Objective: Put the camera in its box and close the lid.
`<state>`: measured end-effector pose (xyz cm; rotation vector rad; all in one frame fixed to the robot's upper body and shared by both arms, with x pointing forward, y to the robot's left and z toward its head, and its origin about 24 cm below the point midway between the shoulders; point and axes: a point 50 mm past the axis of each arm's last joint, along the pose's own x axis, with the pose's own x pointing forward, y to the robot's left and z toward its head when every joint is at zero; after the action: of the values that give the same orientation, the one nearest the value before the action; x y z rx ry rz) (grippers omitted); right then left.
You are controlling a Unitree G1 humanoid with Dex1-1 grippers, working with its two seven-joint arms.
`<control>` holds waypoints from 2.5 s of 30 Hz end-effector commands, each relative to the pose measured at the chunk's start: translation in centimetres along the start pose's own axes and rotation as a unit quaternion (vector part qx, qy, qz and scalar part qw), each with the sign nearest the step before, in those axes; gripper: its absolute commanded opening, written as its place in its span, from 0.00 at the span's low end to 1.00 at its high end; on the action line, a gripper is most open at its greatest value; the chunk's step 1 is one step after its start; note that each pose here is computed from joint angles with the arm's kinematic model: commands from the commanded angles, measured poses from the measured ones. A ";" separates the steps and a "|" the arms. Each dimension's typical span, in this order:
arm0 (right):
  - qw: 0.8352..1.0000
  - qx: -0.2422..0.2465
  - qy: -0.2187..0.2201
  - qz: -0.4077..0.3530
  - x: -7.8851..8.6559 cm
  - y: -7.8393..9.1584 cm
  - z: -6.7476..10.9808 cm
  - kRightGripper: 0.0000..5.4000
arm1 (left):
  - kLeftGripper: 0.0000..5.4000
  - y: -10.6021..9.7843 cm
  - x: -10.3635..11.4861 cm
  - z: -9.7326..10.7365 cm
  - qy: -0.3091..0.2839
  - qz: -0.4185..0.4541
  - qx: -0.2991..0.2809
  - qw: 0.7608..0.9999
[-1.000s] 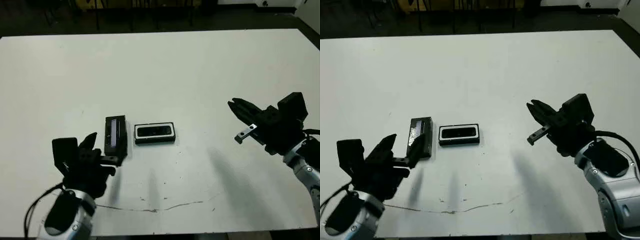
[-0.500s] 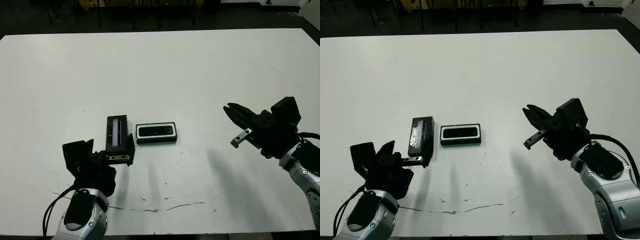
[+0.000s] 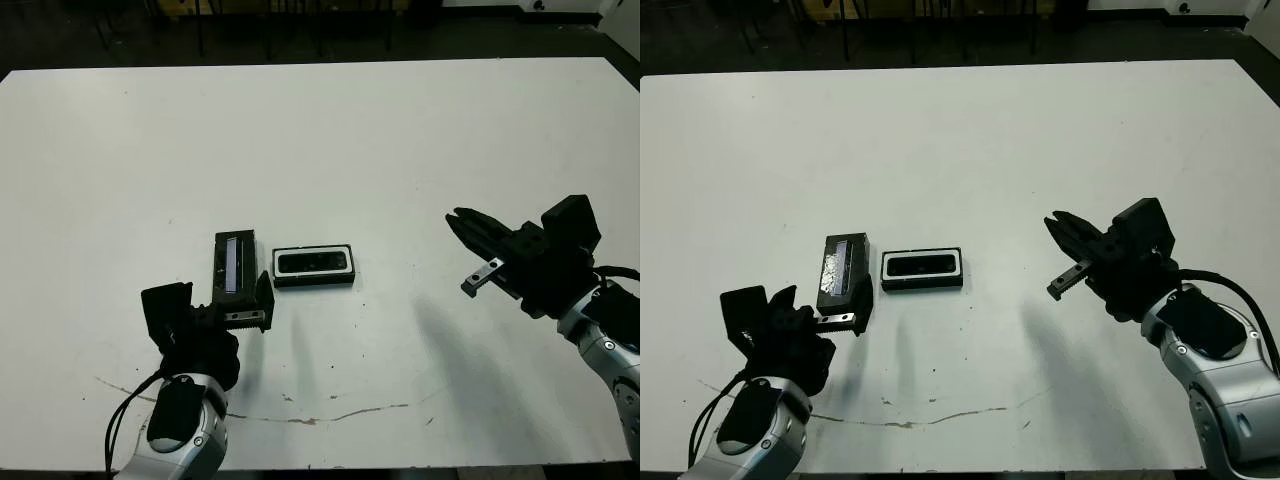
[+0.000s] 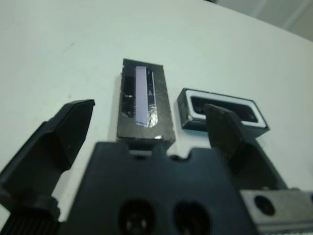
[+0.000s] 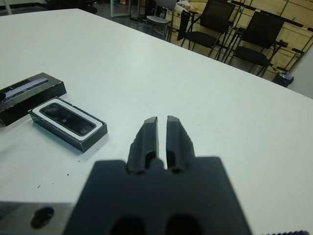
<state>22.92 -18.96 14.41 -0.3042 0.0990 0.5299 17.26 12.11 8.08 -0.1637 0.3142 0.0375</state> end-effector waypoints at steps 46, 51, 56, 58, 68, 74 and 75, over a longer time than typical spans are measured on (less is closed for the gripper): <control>1.000 0.011 0.017 -0.003 -0.2 0.2 -0.8 0.00 | 0.98 1.2 1.5 0.0 0.041 -0.003 0.028 0.999; 1.000 0.006 0.013 -0.001 -0.1 0.2 -0.9 0.00 | 0.98 1.3 1.5 0.2 0.042 -0.001 0.030 0.999; 1.000 0.009 0.017 0.000 -0.1 0.2 -0.9 0.00 | 0.98 1.4 1.6 0.1 0.042 -0.001 0.034 0.999; 1.000 0.008 0.016 0.001 -0.1 0.2 -0.9 0.00 | 0.98 1.4 1.6 0.0 0.042 -0.001 0.034 0.999; 1.000 0.013 0.015 0.003 0.0 0.2 -1.1 0.00 | 0.98 1.1 1.9 -0.3 0.046 -0.019 0.040 0.998; 1.000 0.011 0.017 0.002 0.0 0.3 -1.1 0.00 | 0.98 0.6 1.9 0.0 0.039 -0.027 0.039 0.998; 1.000 0.008 0.018 0.001 0.0 0.3 -1.1 0.00 | 0.98 0.5 1.9 0.0 0.039 -0.027 0.039 0.998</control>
<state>22.84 -18.99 13.76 -0.2995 0.1155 0.5281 19.00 12.55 7.64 -0.1098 0.3756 -0.0421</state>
